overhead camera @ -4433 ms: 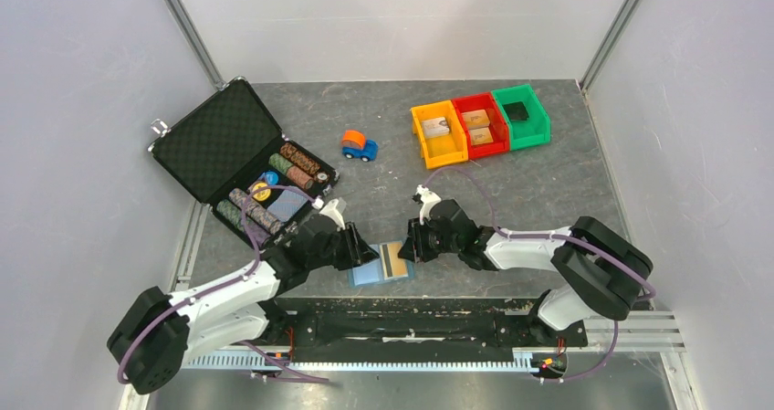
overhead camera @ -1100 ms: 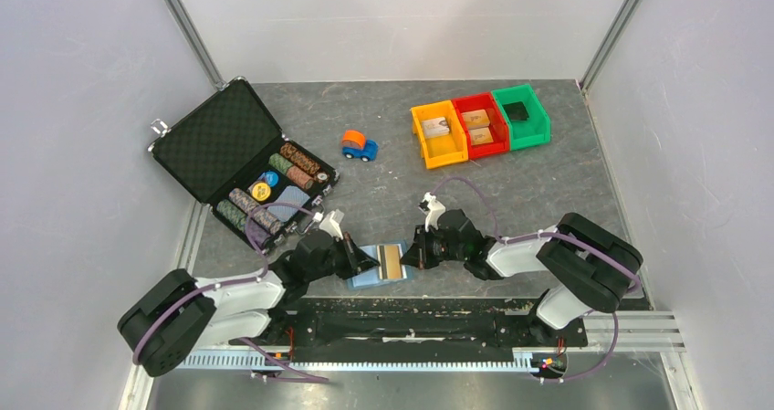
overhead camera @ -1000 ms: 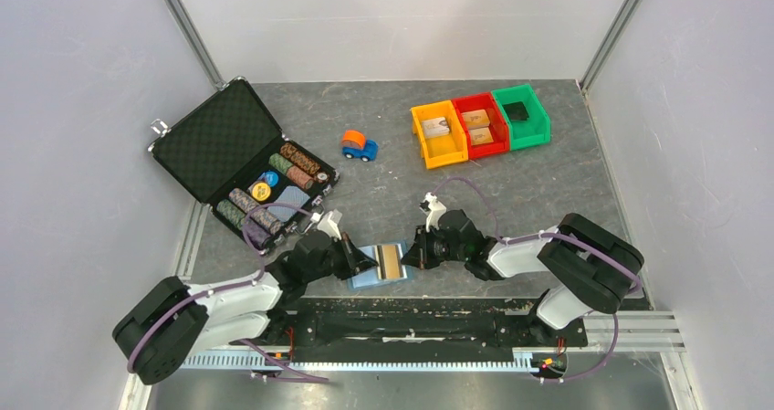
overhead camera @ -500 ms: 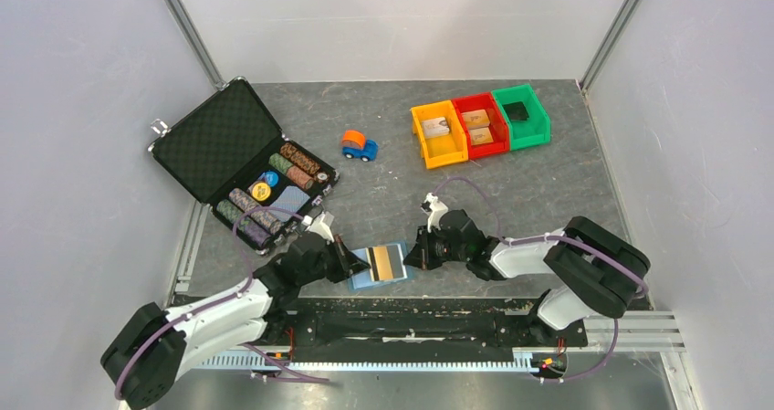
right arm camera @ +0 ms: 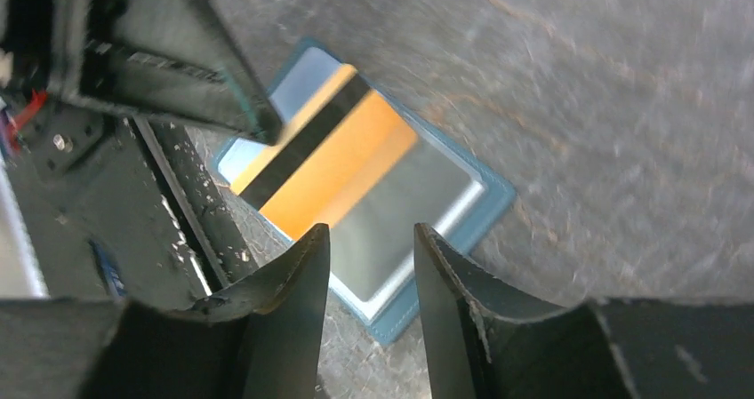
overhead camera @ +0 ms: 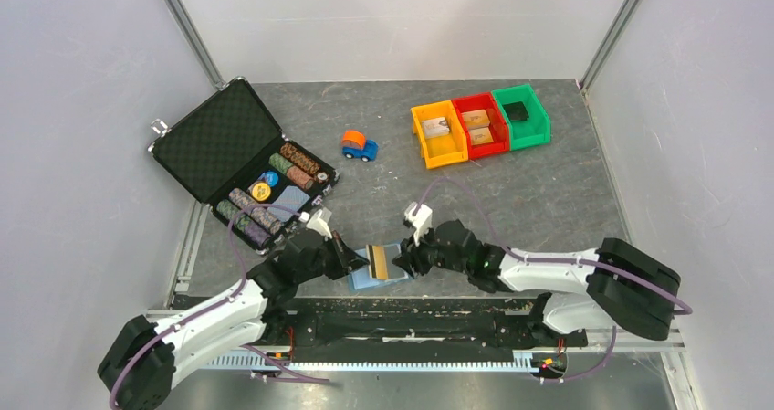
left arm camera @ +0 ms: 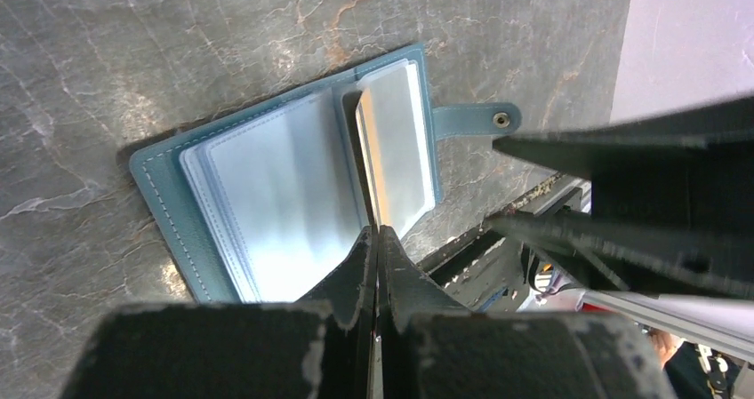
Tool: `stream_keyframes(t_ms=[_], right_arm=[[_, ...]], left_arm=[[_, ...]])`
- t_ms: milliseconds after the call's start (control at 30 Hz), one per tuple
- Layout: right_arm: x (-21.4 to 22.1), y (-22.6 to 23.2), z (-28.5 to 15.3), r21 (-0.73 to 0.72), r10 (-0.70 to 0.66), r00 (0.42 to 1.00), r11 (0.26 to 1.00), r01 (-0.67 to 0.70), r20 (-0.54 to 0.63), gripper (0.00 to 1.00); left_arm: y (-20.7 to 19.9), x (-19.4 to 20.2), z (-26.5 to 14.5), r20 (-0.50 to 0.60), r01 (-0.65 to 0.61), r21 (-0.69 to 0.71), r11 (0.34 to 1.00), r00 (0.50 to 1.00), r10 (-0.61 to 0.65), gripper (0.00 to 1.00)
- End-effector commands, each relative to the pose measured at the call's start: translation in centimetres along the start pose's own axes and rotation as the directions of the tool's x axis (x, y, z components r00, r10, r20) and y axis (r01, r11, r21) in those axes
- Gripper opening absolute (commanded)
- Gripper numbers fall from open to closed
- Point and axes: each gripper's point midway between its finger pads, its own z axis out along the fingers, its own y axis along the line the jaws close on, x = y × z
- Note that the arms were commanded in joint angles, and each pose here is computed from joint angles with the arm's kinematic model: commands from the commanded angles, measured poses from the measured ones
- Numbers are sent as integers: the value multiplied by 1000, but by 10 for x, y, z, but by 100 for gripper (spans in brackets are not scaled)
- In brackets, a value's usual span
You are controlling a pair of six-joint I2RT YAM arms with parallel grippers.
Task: Take the credit cards out of the card holder
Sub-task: Remove the credit card from the card holder.
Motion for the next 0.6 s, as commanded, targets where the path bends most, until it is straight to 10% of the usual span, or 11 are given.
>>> stream_keyframes(t_ms=[0, 300, 567], right_arm=[[-38, 15, -11, 88, -426, 876, 904, 418, 226, 45], [-28, 47, -27, 185, -751, 554, 639, 747, 360, 54], [-25, 63, 0, 279, -826, 501, 560, 780, 257, 61]], left_arm=[[-24, -14, -2, 23, 43, 44, 998, 999, -44, 2], [-27, -14, -2, 17, 60, 45, 997, 998, -61, 2], [-30, -13, -1, 10, 74, 57, 996, 997, -74, 2]])
